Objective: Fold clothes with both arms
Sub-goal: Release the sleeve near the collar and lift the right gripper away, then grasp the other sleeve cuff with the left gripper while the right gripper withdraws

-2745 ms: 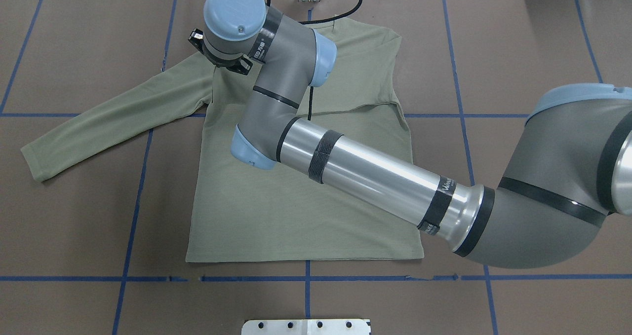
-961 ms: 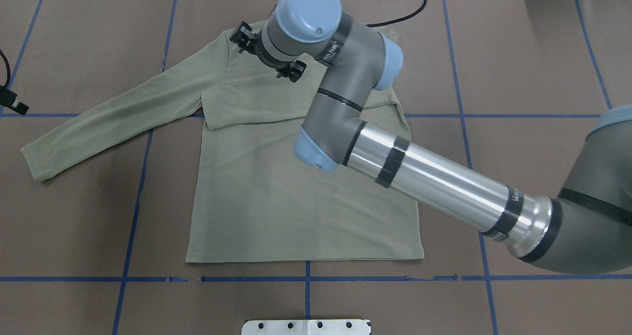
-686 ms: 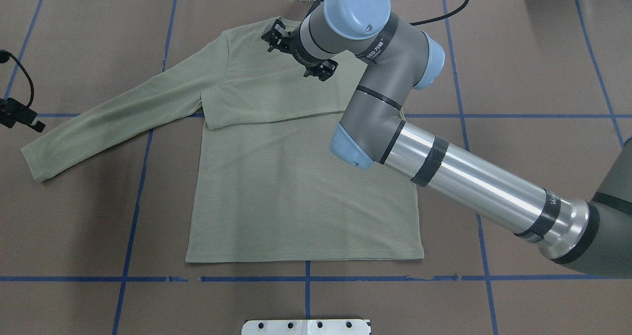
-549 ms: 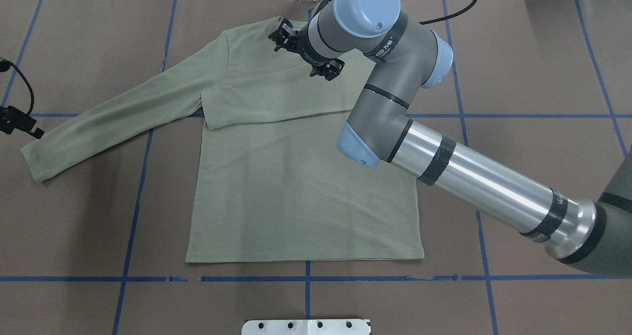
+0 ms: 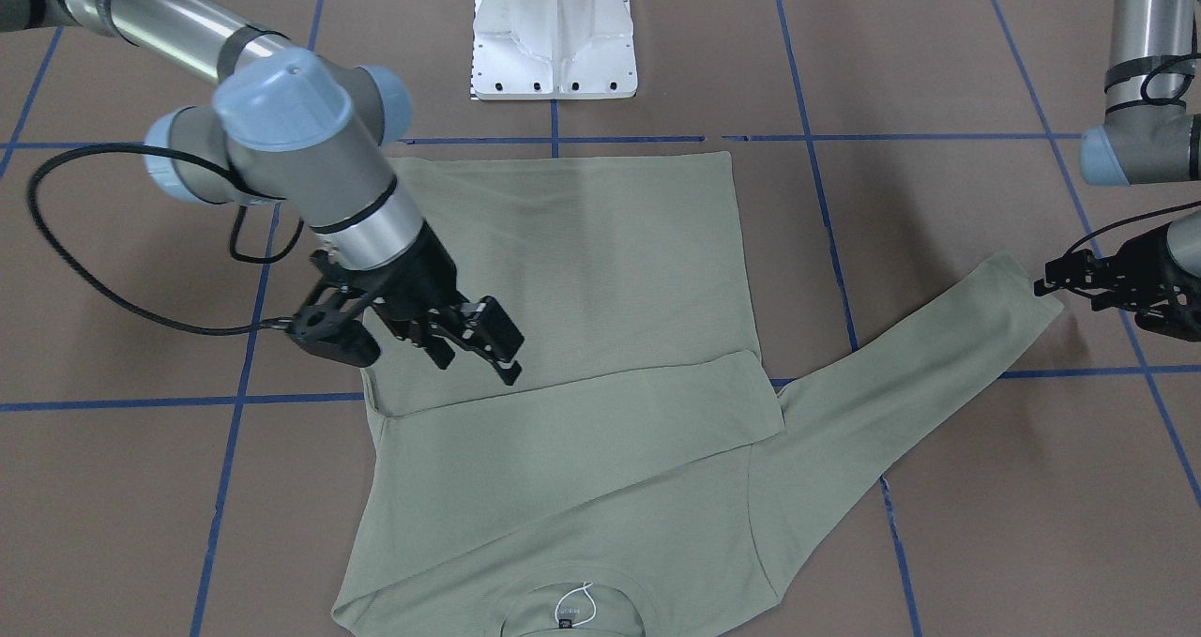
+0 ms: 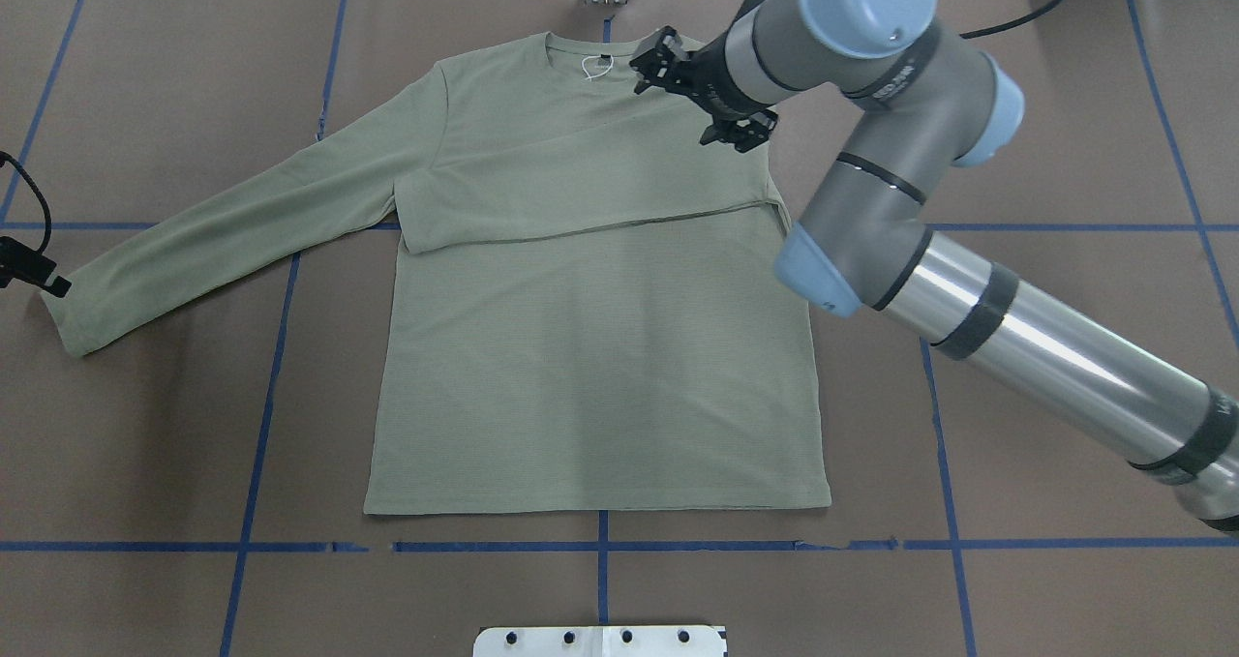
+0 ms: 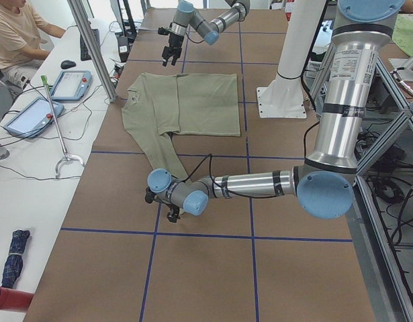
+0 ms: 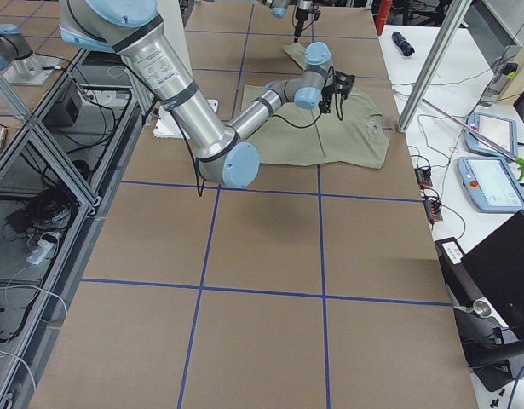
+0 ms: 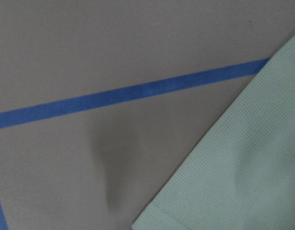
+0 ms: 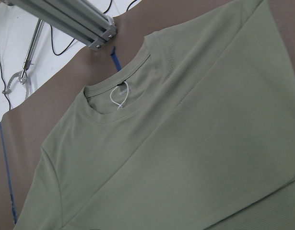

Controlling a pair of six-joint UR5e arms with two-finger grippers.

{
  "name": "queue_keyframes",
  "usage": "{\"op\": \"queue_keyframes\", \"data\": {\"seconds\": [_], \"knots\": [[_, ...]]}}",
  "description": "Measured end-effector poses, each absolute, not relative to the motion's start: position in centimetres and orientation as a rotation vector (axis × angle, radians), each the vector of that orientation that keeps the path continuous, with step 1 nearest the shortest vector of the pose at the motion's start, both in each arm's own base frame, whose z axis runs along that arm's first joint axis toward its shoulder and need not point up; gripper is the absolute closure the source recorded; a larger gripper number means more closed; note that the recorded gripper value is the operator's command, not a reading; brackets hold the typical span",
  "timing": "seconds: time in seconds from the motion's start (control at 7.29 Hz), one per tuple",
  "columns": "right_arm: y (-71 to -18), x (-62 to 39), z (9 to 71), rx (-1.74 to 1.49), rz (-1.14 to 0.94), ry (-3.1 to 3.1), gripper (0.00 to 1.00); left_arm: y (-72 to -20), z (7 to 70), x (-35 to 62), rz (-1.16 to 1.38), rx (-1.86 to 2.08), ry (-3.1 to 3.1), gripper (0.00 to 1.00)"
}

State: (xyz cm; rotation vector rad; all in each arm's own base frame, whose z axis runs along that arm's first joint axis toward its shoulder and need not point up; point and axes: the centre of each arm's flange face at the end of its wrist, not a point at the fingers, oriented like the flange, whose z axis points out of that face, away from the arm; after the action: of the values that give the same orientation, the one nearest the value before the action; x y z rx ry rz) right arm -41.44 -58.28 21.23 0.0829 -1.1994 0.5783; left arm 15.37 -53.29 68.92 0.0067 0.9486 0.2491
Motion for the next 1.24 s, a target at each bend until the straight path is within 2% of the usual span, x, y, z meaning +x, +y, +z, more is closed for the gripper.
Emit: {"op": "queue_keyframes", "data": {"seconds": [0.41, 0.82, 1.1, 1.24], "knots": [[-56.8, -33.7, 28.9, 0.088, 0.554, -1.150, 0.01, -53.2, 68.8, 16.0, 0.264, 0.010, 0.950, 0.10], [-56.3, -32.6, 30.6, 0.085, 0.554, -1.135, 0.01, -52.9, 68.9, 16.8, 0.277, -0.002, 0.950, 0.23], [-56.1, -32.5, 30.8, 0.085, 0.554, -1.135, 0.01, -52.8, 69.2, 17.1, 0.280, -0.008, 0.948, 0.28], [-55.9, -32.3, 30.9, 0.086, 0.554, -1.135, 0.01, -52.7, 69.3, 17.2, 0.282, -0.011, 0.948, 0.35]]}}
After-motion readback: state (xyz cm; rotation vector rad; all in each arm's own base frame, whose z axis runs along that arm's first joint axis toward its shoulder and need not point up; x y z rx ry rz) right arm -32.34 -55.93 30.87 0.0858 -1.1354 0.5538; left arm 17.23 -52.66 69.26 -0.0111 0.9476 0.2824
